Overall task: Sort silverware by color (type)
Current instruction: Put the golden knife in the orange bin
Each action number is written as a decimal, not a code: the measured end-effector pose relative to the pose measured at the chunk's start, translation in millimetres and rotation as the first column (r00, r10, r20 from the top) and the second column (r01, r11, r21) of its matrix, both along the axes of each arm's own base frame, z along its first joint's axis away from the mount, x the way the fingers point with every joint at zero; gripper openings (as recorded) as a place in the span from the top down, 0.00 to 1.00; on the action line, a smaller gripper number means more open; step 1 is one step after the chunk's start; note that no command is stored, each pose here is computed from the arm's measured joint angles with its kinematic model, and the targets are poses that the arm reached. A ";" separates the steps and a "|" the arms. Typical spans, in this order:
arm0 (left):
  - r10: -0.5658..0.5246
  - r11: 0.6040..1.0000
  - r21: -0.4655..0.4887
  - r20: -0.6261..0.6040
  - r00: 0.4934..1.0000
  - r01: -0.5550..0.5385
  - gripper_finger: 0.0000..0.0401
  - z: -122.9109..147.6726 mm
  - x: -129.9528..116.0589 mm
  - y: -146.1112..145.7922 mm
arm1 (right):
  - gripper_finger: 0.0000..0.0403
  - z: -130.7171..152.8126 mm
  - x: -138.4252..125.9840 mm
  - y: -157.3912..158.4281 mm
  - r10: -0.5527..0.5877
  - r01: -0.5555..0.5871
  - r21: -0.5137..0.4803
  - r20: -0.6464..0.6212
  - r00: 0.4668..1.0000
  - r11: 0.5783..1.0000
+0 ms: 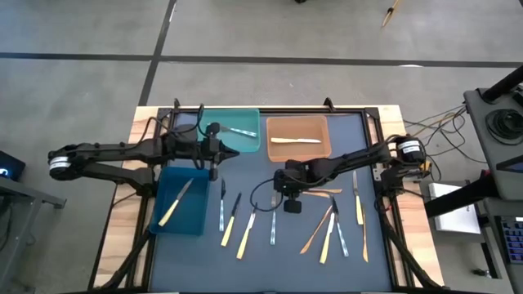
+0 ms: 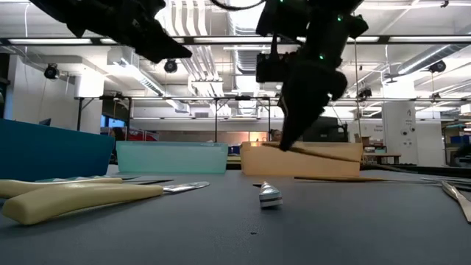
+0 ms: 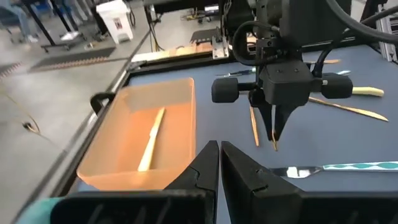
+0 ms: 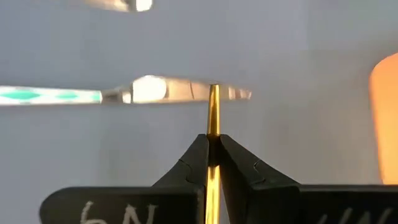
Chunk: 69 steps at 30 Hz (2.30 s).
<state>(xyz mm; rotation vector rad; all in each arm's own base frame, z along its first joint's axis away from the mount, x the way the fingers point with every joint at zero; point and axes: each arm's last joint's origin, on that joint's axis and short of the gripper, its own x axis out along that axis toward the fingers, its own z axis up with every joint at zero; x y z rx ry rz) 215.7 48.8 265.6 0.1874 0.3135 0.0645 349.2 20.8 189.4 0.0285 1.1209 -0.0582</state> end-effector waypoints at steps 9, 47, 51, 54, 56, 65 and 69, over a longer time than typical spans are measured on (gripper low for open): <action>-0.019 0.993 0.117 0.048 0.999 0.013 1.00 22.0 0.3 3.0 | 0.97 38.0 4.8 -9.5 0.040 -0.030 -0.055 0.172 0.984 0.998; 0.331 0.887 0.317 0.073 0.941 -0.337 1.00 32.0 -42.6 82.3 | 0.97 145.0 -57.1 -118.5 0.038 0.001 -0.066 0.586 0.809 0.998; 0.343 0.873 0.341 0.081 0.936 -0.349 1.00 34.3 -46.7 84.1 | 0.97 144.7 -57.2 -119.4 0.032 0.006 -0.063 0.585 0.810 0.998; 0.350 0.864 0.357 0.084 0.933 -0.356 1.00 35.1 -48.6 85.9 | 0.97 145.6 -57.5 -122.3 0.024 0.018 -0.066 0.594 0.804 0.998; 0.355 0.860 0.363 0.082 0.931 -0.359 1.00 35.0 -49.4 87.0 | 0.97 146.2 -57.9 -124.3 0.020 0.026 -0.068 0.600 0.800 0.997; 0.363 0.858 0.361 0.080 0.928 -0.366 1.00 34.9 -50.5 88.4 | 0.97 141.6 -54.7 -129.0 -0.007 0.044 -0.048 0.593 0.805 0.998; 0.367 0.863 0.342 0.079 0.927 -0.371 1.00 34.4 -50.7 88.2 | 0.97 134.4 -51.0 -130.1 -0.026 0.044 -0.018 0.569 0.822 0.999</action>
